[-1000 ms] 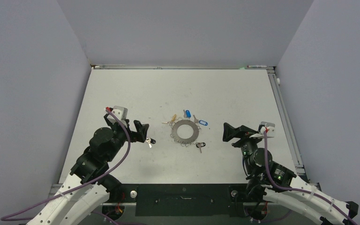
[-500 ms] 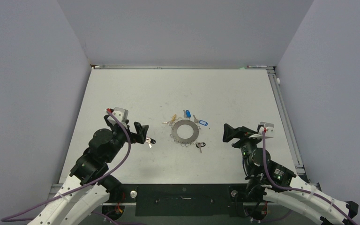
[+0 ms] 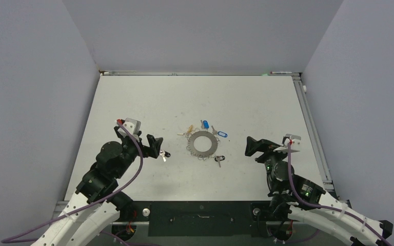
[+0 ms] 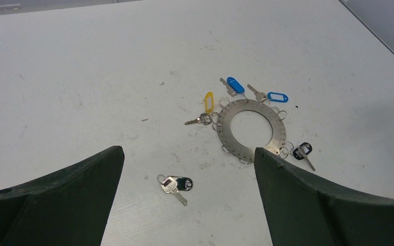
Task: Put the keys on the keyring
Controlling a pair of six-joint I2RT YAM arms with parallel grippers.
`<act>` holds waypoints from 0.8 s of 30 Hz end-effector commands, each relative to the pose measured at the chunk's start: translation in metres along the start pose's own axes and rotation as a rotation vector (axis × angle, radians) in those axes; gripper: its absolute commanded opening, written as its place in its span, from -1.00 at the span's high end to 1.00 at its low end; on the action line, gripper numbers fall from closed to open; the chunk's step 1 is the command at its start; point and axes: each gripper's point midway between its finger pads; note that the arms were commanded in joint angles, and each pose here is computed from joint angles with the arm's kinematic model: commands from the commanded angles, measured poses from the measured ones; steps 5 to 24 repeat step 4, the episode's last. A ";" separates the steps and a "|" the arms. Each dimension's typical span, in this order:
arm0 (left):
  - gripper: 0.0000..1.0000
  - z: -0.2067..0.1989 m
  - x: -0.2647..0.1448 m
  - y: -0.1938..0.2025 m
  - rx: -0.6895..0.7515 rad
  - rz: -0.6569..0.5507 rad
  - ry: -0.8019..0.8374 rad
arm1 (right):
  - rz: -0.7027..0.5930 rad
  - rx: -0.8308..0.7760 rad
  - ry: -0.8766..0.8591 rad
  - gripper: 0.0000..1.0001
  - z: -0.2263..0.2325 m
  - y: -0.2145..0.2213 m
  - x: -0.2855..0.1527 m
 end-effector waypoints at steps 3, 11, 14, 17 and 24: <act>-0.92 -0.002 0.000 -0.007 0.005 -0.033 0.016 | -0.054 0.086 -0.006 -0.74 -0.002 -0.024 -0.008; -0.92 -0.002 0.000 -0.007 0.005 -0.034 0.017 | -0.054 0.078 0.001 -0.74 -0.004 -0.023 -0.008; -0.92 -0.002 0.000 -0.007 0.005 -0.034 0.017 | -0.054 0.078 0.001 -0.74 -0.004 -0.023 -0.008; -0.92 -0.002 0.000 -0.007 0.005 -0.034 0.017 | -0.054 0.078 0.001 -0.74 -0.004 -0.023 -0.008; -0.92 -0.002 0.000 -0.007 0.005 -0.034 0.017 | -0.054 0.078 0.001 -0.74 -0.004 -0.023 -0.008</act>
Point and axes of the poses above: each gripper's point midway between its finger pads, its own x axis out along the fingers, its own z axis along the line the jaws close on, y = z × x, and after that the axes turned 6 degrees about x, right-handed
